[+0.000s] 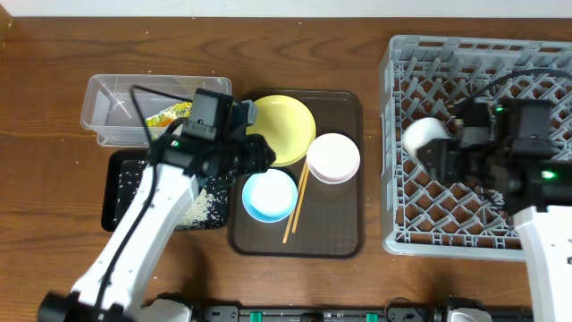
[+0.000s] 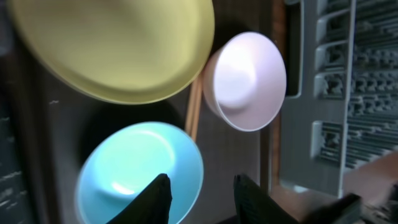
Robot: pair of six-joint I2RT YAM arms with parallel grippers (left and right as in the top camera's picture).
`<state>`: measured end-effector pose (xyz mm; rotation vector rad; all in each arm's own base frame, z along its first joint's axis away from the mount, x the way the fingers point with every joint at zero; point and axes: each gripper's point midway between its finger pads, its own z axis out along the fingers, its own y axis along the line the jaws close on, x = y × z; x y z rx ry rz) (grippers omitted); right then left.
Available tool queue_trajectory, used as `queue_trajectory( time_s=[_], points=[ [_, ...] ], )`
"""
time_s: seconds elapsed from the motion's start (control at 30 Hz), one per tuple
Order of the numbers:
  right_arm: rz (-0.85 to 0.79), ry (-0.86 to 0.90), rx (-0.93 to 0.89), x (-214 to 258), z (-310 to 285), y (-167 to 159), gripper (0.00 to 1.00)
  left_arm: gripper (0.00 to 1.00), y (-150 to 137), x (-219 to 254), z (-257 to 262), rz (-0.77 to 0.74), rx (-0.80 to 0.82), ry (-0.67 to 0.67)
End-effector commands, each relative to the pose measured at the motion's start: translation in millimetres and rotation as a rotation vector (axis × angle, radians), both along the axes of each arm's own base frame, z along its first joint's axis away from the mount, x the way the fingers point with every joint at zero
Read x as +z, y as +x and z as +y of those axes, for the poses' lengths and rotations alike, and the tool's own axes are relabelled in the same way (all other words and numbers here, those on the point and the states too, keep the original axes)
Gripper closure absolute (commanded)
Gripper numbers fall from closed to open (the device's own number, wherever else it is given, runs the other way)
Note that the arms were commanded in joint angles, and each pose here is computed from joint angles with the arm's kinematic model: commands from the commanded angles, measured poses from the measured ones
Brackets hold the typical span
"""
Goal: Sort waste into correct bins and load items into the dishwasher rack
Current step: 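Lower the white cup into the grey dish rack with the right gripper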
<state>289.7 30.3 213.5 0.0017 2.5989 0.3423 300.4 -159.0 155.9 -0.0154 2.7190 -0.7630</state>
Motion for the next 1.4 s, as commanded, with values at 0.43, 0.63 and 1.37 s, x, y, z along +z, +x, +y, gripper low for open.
queue_trajectory(
  time_s=[0.43,0.63,1.37],
  points=[
    [0.325,-0.132,-0.521,-37,-134,-41,0.93,0.64,-4,8,40,-0.073,0.068,0.202],
    [0.478,-0.093,-0.573,-70,-153,-48,0.94,0.63,-4,8,40,-0.073,0.068,0.202],
    [0.488,0.057,-0.528,-82,-138,-25,0.05,0.54,-20,-5,64,0.001,0.102,0.328]
  ],
)
